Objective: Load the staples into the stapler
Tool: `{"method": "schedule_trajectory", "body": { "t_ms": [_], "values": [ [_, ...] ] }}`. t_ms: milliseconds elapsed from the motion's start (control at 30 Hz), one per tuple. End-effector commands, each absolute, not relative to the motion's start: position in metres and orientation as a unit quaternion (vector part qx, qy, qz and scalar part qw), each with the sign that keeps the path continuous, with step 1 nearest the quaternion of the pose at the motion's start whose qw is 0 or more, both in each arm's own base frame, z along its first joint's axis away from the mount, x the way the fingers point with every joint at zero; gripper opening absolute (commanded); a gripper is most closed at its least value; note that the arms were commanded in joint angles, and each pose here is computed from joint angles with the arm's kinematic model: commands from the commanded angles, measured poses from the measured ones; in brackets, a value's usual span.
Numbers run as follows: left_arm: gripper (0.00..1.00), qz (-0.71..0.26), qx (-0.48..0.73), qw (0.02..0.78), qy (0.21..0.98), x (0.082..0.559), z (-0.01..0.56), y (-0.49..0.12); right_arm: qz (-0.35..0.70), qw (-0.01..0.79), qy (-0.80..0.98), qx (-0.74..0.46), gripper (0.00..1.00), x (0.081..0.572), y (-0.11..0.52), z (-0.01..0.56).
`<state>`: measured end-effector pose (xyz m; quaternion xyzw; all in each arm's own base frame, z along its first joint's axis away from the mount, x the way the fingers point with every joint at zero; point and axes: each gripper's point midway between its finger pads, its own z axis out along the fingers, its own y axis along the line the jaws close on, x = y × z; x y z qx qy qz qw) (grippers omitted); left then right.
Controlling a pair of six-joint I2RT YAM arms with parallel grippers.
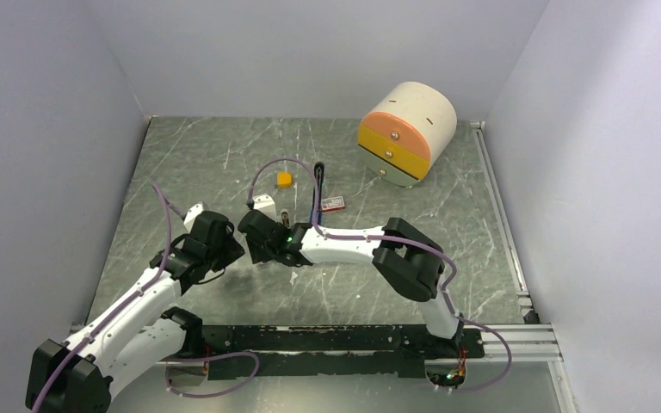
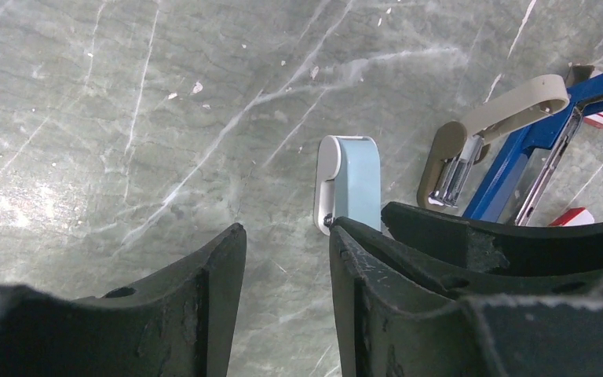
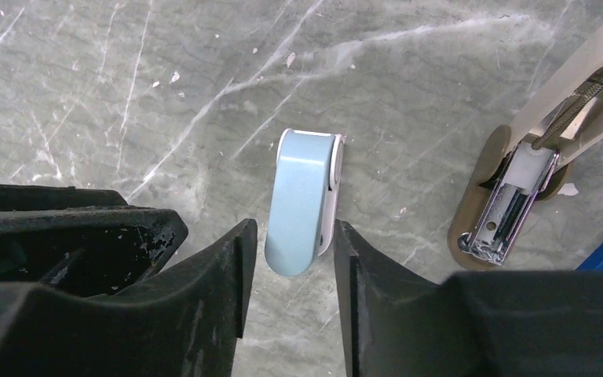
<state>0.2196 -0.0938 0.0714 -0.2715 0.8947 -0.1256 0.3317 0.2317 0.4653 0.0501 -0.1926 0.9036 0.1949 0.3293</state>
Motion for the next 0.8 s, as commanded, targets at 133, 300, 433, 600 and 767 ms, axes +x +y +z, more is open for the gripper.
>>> {"method": "schedule_trajectory", "body": {
  "t_ms": [133, 300, 433, 600, 767],
  "values": [
    [0.47, -0.135, -0.270, 0.335, 0.892, 0.222, 0.073, -0.098, 0.192, 0.318, 0.906, -0.202, 0.39, 0.228, 0.461, 0.036],
    [0.47, -0.140, -0.268, 0.329, 0.895, 0.220, 0.070, -0.100, 0.190, 0.314, 0.909, -0.198, 0.36, 0.230, 0.459, 0.034],
    [0.46, -0.148, -0.266, 0.333, 0.892, 0.221, 0.072, -0.102, 0.202, 0.322, 0.905, -0.191, 0.25, 0.232, 0.459, 0.043],
    [0.45, -0.183, -0.235, 0.336, 0.893, 0.222, 0.073, -0.115, 0.247, 0.321, 0.900, -0.158, 0.18, 0.236, 0.455, 0.065],
    [0.43, -0.247, -0.191, 0.329, 0.891, 0.223, 0.072, -0.140, 0.329, 0.283, 0.894, -0.111, 0.16, 0.239, 0.446, 0.084]
  ]
}}
